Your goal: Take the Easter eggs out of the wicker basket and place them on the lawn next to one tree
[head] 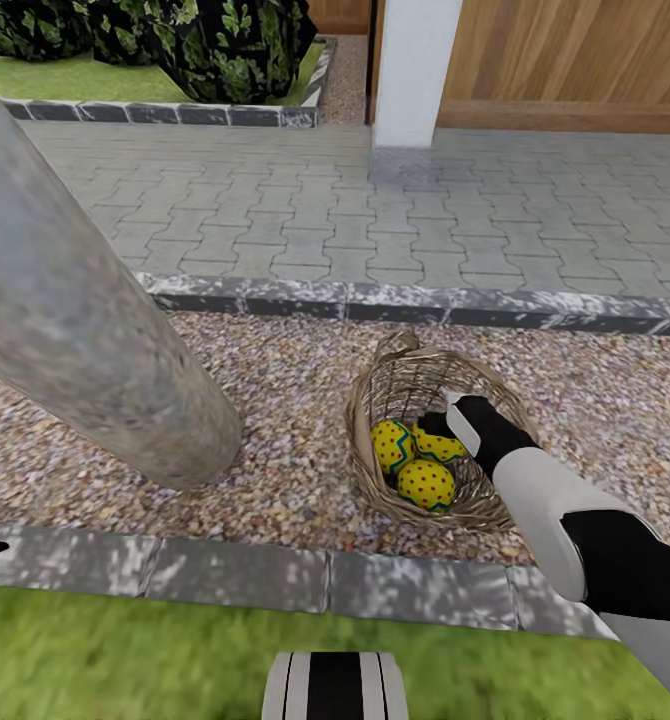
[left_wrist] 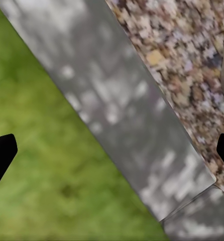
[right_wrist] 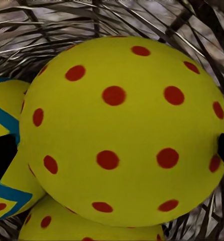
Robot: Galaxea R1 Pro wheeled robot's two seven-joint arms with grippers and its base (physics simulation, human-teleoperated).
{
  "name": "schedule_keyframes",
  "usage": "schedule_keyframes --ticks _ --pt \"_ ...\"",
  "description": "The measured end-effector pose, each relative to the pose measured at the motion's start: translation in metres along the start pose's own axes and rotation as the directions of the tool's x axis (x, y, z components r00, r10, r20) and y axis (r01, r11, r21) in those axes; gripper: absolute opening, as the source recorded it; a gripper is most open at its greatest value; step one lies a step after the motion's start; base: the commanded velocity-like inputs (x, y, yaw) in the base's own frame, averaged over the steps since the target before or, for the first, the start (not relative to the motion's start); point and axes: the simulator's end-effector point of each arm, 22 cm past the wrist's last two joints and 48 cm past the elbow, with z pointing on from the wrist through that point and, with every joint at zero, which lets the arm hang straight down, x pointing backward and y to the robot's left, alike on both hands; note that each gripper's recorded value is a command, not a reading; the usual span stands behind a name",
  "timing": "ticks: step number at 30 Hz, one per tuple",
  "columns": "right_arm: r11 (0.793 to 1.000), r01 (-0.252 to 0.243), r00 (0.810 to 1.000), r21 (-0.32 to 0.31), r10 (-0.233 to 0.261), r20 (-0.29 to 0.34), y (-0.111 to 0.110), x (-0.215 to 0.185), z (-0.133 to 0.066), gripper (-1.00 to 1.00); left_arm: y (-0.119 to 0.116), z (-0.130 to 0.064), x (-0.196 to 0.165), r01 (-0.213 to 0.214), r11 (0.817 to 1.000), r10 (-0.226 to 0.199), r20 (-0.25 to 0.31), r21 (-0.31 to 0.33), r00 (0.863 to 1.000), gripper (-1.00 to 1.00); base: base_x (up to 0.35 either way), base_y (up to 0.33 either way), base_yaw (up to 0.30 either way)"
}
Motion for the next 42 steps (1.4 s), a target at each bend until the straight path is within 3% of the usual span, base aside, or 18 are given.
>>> schedule_keyframes --ticks 14,26,30,31,42 --pt "1.0 0.002 1.0 0.01 -0.002 -0.013 -0.002 0.007 0.009 1.0 0.003 0.006 0.004 -0.003 1.0 0.002 -0.01 -0.012 1.0 1.0 0.0 0.0 0.0" --pt "1.0 0.025 1.0 0.018 -0.025 0.011 -0.003 -0.002 0.014 1.0 0.008 0.012 0.009 -0.006 1.0 0.005 -0.023 -0.028 1.0 1.0 0.0 0.0 0.0" --pt "1.0 0.008 1.0 0.013 -0.009 0.01 -0.003 -0.002 0.014 1.0 0.008 0.012 0.009 -0.006 1.0 0.006 -0.022 -0.028 1.0 1.0 0.0 0.0 0.0" --pt "1.0 -0.002 1.0 0.01 0.001 0.01 -0.004 -0.002 0.014 -1.0 0.008 0.012 0.009 -0.007 1.0 0.006 -0.022 -0.028 1.0 1.0 0.0 0.0 0.0" --pt "1.0 -0.002 1.0 0.007 0.002 0.003 -0.002 0.0 0.014 -1.0 0.008 0.012 0.008 -0.007 1.0 0.006 -0.021 -0.028 1.0 1.0 0.0 0.0 0.0"
